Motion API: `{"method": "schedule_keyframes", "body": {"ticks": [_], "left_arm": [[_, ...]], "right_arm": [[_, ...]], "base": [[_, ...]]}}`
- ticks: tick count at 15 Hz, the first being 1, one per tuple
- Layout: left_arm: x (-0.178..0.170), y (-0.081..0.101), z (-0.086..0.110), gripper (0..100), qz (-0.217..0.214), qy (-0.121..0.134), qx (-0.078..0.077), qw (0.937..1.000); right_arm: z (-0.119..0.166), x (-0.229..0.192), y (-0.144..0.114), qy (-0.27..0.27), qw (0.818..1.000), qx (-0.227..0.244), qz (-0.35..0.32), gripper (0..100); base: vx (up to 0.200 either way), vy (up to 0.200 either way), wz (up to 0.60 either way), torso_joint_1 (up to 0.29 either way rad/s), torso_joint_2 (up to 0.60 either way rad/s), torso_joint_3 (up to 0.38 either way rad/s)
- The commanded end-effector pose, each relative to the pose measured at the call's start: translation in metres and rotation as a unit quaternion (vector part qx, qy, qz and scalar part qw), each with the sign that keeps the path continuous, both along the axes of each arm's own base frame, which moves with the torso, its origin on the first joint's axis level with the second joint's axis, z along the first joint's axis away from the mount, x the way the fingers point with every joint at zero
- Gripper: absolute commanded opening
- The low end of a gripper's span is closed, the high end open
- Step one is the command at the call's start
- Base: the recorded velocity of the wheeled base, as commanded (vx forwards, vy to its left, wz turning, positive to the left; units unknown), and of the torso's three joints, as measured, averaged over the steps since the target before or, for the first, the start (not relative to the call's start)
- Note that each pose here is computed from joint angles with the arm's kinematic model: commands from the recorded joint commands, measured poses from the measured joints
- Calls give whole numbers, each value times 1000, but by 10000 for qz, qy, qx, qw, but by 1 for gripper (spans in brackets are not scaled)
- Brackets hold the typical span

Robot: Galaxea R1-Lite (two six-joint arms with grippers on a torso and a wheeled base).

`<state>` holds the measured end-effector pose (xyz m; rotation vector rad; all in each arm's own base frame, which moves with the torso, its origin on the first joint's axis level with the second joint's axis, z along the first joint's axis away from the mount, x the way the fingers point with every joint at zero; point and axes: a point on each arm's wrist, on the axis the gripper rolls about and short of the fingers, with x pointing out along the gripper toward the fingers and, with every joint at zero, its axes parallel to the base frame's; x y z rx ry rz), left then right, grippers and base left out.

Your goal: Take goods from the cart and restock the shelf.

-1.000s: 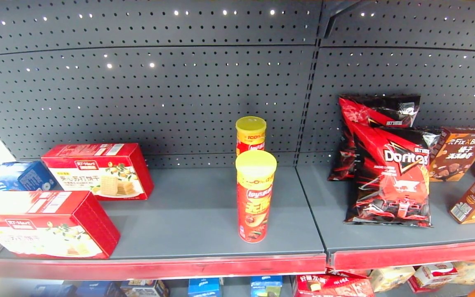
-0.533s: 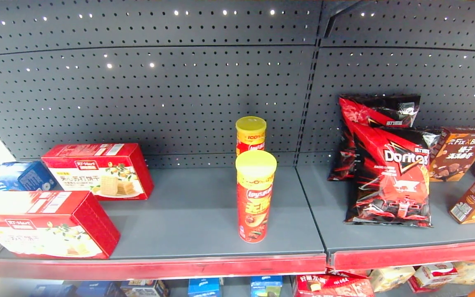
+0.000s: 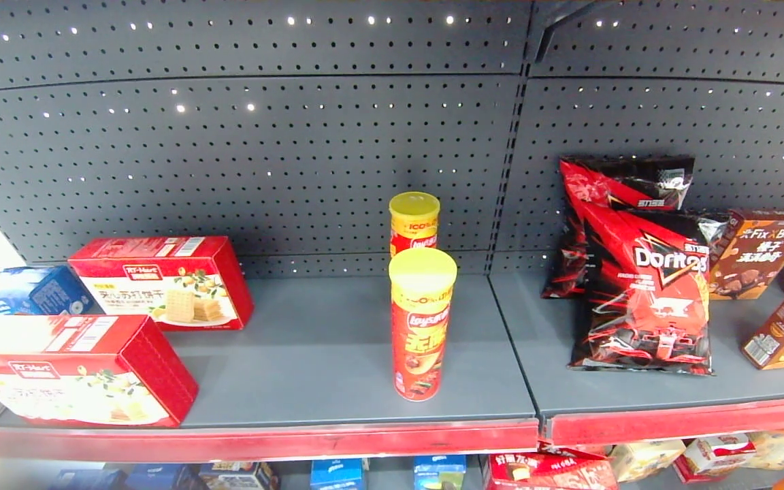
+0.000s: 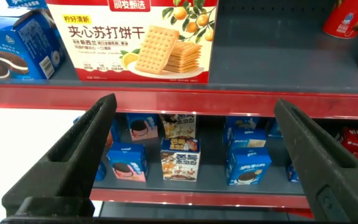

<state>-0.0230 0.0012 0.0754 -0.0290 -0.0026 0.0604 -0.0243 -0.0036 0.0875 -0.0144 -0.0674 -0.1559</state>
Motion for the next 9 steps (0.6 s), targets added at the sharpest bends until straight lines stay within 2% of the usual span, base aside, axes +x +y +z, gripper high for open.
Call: {"method": "schedule_keyframes", "body": {"ticks": [1, 5, 9], "left_arm": [[0, 0, 0, 100, 5, 8, -1, 10000], [0, 0, 0, 100, 5, 8, -1, 10000], [0, 0, 0, 100, 5, 8, -1, 10000]], "right_arm": [[-6, 2, 1, 93, 9998, -10, 170, 100], [-5, 2, 3, 65, 9977, -80, 665, 100], [-5, 2, 1, 49, 9994, 87, 322, 100]], "base": [[0, 0, 0, 0, 0, 0], [0, 0, 0, 0, 0, 0], [0, 0, 0, 0, 0, 0]]}}
